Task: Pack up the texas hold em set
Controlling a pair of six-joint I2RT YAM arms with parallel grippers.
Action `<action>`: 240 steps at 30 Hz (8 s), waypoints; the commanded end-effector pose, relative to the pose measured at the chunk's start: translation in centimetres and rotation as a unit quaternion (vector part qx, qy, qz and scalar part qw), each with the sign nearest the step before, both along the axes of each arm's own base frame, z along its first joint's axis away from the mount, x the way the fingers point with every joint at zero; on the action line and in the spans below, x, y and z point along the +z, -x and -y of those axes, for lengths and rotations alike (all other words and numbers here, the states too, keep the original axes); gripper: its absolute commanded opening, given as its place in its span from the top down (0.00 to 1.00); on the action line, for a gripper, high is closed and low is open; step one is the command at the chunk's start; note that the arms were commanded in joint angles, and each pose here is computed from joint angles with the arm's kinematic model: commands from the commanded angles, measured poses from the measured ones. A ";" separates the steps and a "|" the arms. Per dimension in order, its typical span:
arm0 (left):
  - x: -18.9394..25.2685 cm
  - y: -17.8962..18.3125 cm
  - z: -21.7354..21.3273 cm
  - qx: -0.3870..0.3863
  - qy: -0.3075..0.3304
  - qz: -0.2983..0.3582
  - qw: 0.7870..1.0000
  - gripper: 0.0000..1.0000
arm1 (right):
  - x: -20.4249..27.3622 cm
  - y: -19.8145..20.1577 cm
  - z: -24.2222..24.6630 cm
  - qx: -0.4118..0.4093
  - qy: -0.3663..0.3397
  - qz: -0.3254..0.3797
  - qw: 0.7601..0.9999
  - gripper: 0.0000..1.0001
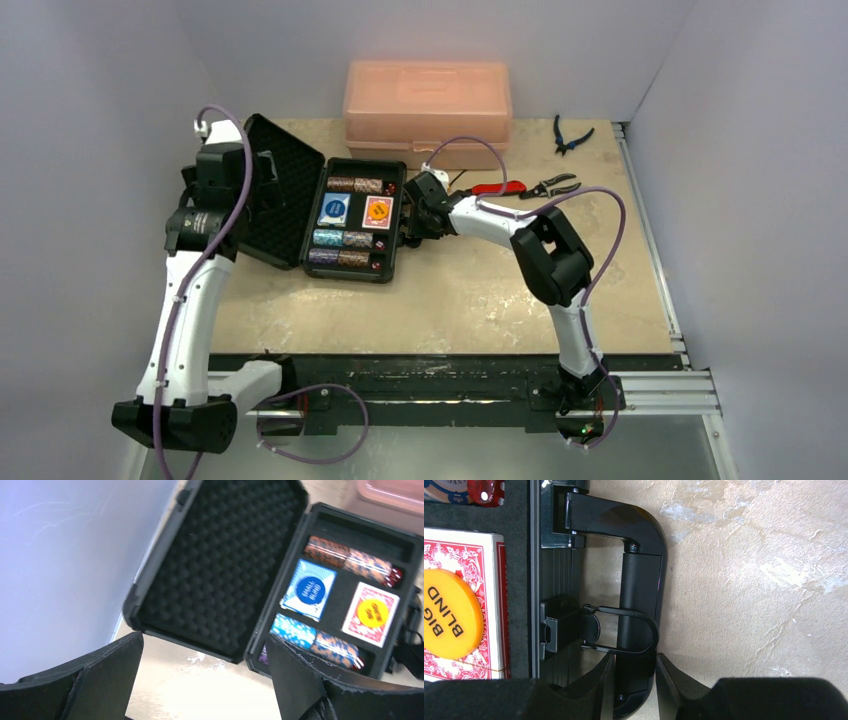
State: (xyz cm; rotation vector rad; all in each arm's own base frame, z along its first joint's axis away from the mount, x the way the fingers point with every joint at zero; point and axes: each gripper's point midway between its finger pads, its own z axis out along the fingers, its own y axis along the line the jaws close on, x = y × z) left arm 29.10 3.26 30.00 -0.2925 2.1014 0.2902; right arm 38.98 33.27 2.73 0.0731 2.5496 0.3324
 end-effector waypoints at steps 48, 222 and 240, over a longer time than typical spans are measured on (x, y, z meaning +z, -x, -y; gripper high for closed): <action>-8.6 -8.7 -3.3 -0.043 0.153 -0.098 0.982 0.86 | -2.5 5.2 0.8 0.086 -0.020 -0.051 0.995 0.82; -12.6 -2.1 9.0 -0.123 0.328 -0.156 0.923 0.73 | 4.4 10.5 15.3 -0.002 0.116 0.028 0.993 0.68; -12.5 -2.5 13.7 -0.183 0.336 -0.169 0.908 0.74 | 9.4 9.5 10.0 0.071 0.001 0.063 0.995 0.67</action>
